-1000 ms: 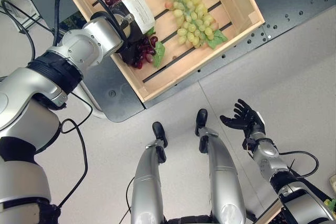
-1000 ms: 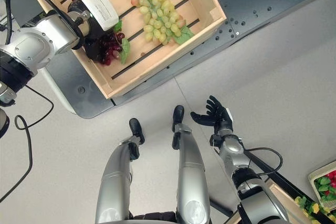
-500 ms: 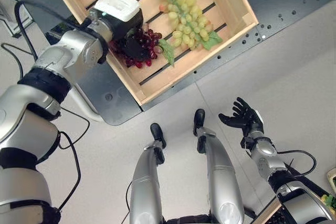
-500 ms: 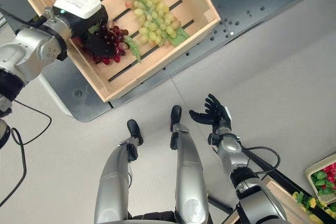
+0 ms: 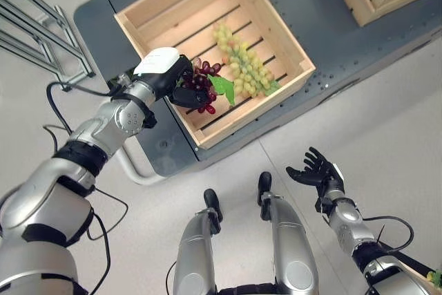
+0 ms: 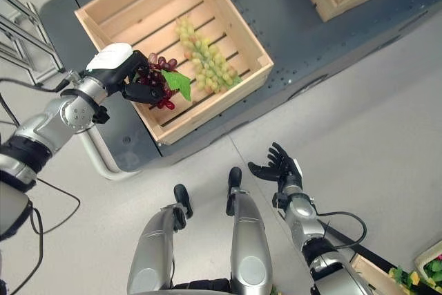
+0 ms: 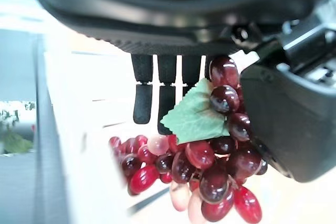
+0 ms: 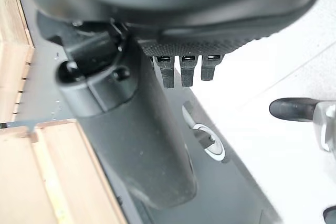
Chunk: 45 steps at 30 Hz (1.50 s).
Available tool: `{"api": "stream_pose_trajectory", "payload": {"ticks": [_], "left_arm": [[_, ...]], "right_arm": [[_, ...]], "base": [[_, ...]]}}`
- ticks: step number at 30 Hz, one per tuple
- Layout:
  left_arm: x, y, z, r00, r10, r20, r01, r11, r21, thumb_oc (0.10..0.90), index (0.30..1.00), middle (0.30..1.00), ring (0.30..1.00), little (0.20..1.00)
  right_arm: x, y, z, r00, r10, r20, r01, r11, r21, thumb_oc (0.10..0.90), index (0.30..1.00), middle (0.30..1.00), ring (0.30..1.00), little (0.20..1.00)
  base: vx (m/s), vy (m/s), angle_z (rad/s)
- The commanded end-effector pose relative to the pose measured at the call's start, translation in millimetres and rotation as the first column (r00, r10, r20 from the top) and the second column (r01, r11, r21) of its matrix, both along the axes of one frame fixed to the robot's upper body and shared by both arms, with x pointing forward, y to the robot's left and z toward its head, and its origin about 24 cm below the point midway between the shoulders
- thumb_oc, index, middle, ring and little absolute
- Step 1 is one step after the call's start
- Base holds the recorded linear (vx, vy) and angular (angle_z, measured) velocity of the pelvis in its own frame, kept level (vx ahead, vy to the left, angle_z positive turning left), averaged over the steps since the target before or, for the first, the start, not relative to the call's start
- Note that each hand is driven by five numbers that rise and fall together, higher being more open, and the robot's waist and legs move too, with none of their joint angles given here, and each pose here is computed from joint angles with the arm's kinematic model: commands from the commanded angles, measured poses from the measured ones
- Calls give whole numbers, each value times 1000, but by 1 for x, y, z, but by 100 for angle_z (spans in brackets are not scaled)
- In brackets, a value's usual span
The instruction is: Pick up the fruits from the basket on one side to the basket on the other side
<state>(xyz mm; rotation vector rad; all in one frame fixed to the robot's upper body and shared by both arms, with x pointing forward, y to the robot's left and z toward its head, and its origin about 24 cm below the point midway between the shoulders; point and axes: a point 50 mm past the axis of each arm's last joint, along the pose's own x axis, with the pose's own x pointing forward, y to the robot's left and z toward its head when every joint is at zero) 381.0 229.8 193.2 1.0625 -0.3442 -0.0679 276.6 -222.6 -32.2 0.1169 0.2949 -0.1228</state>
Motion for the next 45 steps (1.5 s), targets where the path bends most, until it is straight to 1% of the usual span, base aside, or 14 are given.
{"api": "stream_pose_trajectory", "payload": {"ticks": [1, 6, 7, 8, 9, 13, 17, 19, 22, 24, 29, 32, 38, 45], "left_arm": [[-12, -6, 70, 930, 0, 367, 146, 917, -370, 400, 300, 300, 300, 300], [-15, -8, 52, 932, 41, 360, 172, 825, -539, 400, 300, 300, 300, 300], [-16, -7, 44, 937, 53, 346, 178, 779, -601, 400, 300, 300, 300, 300], [-17, -7, 42, 937, 56, 344, 179, 769, -614, 400, 300, 300, 300, 300], [-19, -5, 34, 943, 65, 328, 186, 715, -675, 400, 300, 300, 300, 300], [-23, -7, 12, 958, 67, 278, 188, 586, -788, 400, 300, 300, 300, 300], [-23, -10, -6, 978, 11, 207, 182, 435, -882, 400, 300, 300, 300, 300], [-23, -15, -12, 983, -26, 183, 179, 382, -907, 400, 300, 300, 300, 300], [-20, -22, -13, 982, -99, 163, 185, 285, -940, 400, 300, 300, 300, 300], [-20, -25, -14, 979, -125, 161, 187, 243, -952, 400, 300, 300, 300, 300], [-18, -40, -8, 960, -223, 166, 217, 225, -950, 400, 300, 300, 300, 300], [-15, -49, 0, 942, -287, 175, 248, 240, -939, 400, 300, 300, 300, 300], [-15, -66, 2, 915, -378, 142, 283, 351, -892, 400, 300, 300, 300, 300], [-15, -77, -1, 891, -444, 96, 301, 419, -857, 400, 300, 300, 300, 300]], "right_arm": [[7, 6, 30, 979, -23, 203, 22, 1000, 10, 800, 900, 900, 900, 900], [4, 20, 33, 974, 37, 225, -40, 999, 9, 800, 900, 900, 900, 900], [1, 25, 33, 970, 60, 234, -63, 998, 6, 800, 900, 900, 900, 900], [1, 26, 33, 970, 64, 233, -67, 998, 5, 800, 900, 900, 900, 900], [-2, 32, 32, 968, 84, 235, -89, 996, 7, 800, 900, 900, 900, 900], [-11, 50, 32, 951, 177, 255, -180, 984, -14, 800, 900, 900, 900, 900], [-13, 65, 38, 918, 277, 283, -282, 959, -21, 800, 900, 900, 900, 900], [-11, 72, 44, 892, 331, 308, -330, 942, -56, 800, 900, 900, 900, 900], [4, 76, 70, 849, 363, 385, -330, 932, -151, 800, 900, 900, 900, 900], [10, 78, 83, 831, 361, 423, -323, 933, -161, 800, 900, 900, 900, 900], [25, 88, 122, 763, 360, 537, -310, 932, -186, 800, 900, 900, 900, 900], [36, 97, 145, 740, 344, 578, -295, 938, -181, 800, 900, 900, 900, 900], [50, 116, 172, 718, 379, 584, -347, 922, -172, 800, 900, 900, 900, 900], [56, 128, 173, 745, 400, 534, -384, 911, -148, 800, 900, 900, 900, 900]], "base": [[49, 0, -5], [71, 4, -6], [84, -1, 2], [146, -10, 1], [124, -10, -1], [128, -27, 2], [90, -43, 3], [84, -71, 6], [47, -68, 8], [15, -36, 9], [-30, -29, 6], [-65, -27, 5], [1, -9, 7], [7, -13, 8]]}}
